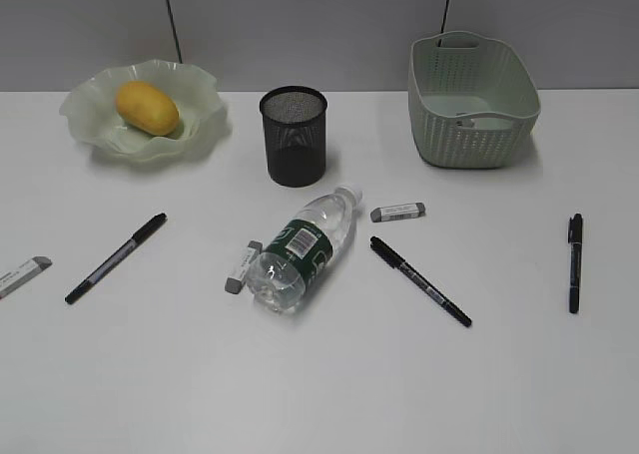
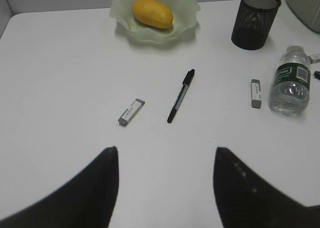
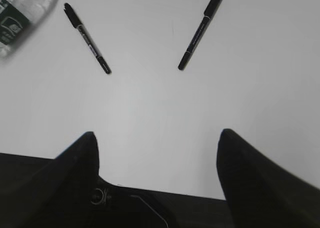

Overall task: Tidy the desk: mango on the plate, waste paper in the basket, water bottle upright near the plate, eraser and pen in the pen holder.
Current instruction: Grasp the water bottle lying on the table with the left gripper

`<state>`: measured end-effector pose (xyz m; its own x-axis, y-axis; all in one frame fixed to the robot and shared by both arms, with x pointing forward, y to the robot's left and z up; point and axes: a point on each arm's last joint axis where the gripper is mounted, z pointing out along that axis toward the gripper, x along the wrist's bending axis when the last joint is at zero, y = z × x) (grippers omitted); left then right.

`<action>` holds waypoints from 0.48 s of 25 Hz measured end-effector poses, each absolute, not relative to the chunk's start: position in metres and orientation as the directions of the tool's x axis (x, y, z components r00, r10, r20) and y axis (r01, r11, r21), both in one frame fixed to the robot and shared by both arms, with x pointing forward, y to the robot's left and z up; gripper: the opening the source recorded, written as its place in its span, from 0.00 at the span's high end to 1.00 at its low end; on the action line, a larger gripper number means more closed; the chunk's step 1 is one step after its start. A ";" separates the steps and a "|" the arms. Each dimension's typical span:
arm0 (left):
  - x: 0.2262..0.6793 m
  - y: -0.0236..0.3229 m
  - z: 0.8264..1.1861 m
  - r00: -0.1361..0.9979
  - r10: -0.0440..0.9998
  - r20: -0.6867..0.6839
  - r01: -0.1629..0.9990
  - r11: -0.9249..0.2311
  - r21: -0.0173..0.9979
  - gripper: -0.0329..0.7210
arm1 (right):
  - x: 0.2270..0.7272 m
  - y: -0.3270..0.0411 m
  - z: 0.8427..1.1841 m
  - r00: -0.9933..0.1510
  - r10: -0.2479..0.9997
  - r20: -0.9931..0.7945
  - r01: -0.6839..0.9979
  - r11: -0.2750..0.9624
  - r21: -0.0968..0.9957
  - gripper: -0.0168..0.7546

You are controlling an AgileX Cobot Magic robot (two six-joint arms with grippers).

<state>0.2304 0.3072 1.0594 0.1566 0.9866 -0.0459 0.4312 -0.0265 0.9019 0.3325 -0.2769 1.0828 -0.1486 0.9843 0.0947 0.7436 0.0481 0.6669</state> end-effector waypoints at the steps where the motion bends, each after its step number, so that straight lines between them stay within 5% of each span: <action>1: 0.230 0.307 1.059 0.157 0.987 -0.046 0.431 -0.027 0.902 0.35 | 0.321 -0.278 1.082 -0.153 0.983 0.102 0.725 0.041 0.687 0.23; 12: 0.230 0.307 1.059 0.161 0.986 -0.052 0.432 -0.023 0.901 0.35 | 0.249 -0.291 1.066 -0.191 0.976 0.103 0.498 0.006 0.867 0.23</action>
<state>0.2303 0.3066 1.0594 0.1610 0.9856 -0.0522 0.4324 -0.0229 0.9014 0.2492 -0.2909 1.0660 -0.1906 0.9762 0.1031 0.4984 0.0057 0.8669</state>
